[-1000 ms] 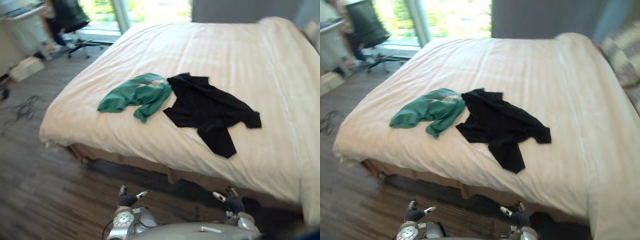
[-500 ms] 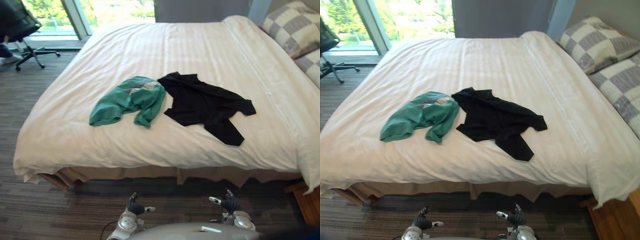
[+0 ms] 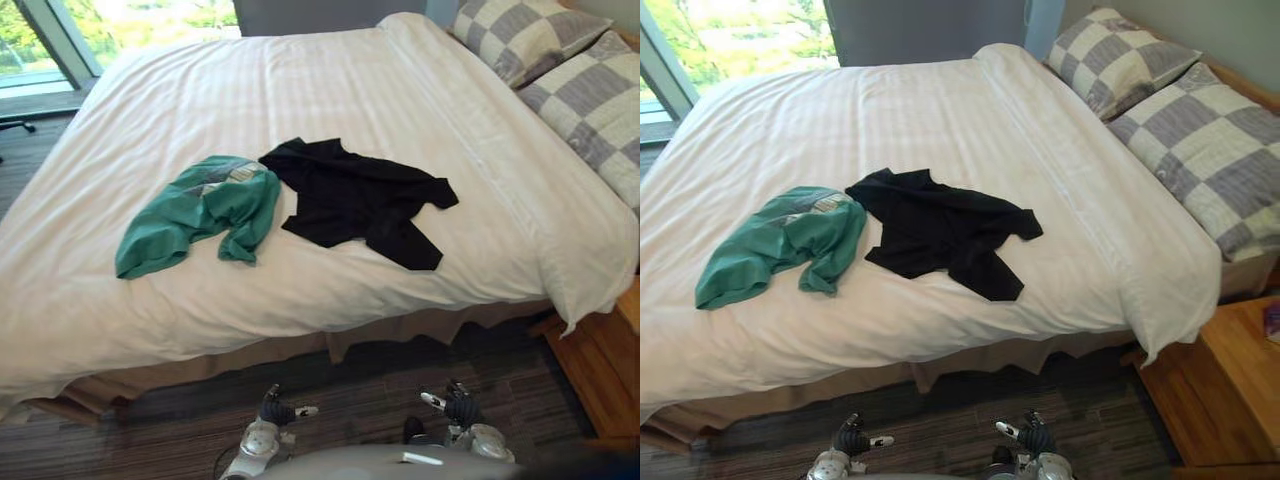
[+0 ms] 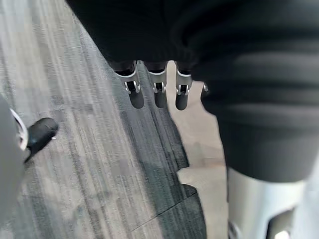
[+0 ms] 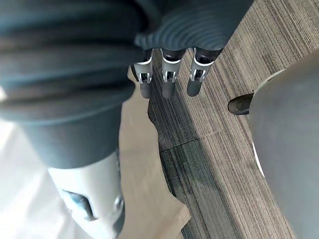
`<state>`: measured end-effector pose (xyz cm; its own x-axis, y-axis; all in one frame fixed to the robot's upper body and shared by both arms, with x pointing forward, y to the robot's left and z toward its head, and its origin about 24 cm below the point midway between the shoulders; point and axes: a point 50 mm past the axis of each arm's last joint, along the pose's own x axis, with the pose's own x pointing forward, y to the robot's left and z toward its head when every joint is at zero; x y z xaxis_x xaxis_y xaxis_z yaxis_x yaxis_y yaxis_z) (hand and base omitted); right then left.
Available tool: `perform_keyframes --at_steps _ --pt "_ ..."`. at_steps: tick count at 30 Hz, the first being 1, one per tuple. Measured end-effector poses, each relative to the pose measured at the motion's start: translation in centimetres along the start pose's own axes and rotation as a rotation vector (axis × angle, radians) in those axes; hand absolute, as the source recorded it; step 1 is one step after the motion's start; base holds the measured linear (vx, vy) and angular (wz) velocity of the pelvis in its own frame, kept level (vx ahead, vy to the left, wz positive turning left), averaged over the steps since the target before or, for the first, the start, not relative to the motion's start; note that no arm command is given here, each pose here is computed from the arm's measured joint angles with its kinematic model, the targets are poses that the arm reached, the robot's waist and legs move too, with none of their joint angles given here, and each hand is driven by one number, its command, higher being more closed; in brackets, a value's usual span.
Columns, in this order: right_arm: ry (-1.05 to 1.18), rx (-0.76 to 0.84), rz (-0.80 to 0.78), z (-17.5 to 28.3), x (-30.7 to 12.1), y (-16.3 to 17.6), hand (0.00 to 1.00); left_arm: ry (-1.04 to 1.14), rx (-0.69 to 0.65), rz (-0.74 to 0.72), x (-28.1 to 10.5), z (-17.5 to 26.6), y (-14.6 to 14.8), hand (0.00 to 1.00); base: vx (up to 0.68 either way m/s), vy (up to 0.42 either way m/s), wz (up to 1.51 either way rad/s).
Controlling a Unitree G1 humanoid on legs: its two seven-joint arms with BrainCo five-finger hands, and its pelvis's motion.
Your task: Tidy the bed and pick cloth on bed and put in laundry
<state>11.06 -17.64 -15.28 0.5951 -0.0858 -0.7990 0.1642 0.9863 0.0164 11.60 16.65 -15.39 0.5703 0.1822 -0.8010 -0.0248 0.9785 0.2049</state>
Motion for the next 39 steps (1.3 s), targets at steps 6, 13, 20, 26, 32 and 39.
perform_keyframes --at_steps 6,13,20,26,32,39 --pt "-0.041 -0.158 0.015 1.5 0.4 -0.7 0.00 -0.039 -0.129 -0.022 -0.2 0.9 -1.7 0.00 -0.02 -0.044 0.16" --pt "-0.002 -0.250 0.068 1.8 0.9 -0.6 0.00 -0.070 -0.117 -0.016 -0.1 1.2 -1.1 0.00 0.03 -0.027 0.10" --pt "0.011 -0.230 0.051 1.8 1.1 -0.8 0.00 -0.069 -0.095 -0.045 0.0 1.1 -1.1 0.00 0.00 0.020 -0.16" --pt "-0.014 -0.183 -0.023 1.8 1.0 -1.5 0.00 -0.070 -0.009 -0.144 0.0 1.5 -2.6 0.00 0.03 0.071 -0.06" --pt "-0.062 -0.099 -0.019 2.1 0.9 -0.6 0.00 -0.082 0.077 -0.126 0.6 2.1 -0.9 0.00 -0.07 0.049 -0.05" --pt "-0.044 -0.037 -0.030 1.7 0.7 -0.7 0.00 -0.060 0.069 -0.137 0.2 1.4 -1.8 0.00 -0.05 -0.030 0.36"
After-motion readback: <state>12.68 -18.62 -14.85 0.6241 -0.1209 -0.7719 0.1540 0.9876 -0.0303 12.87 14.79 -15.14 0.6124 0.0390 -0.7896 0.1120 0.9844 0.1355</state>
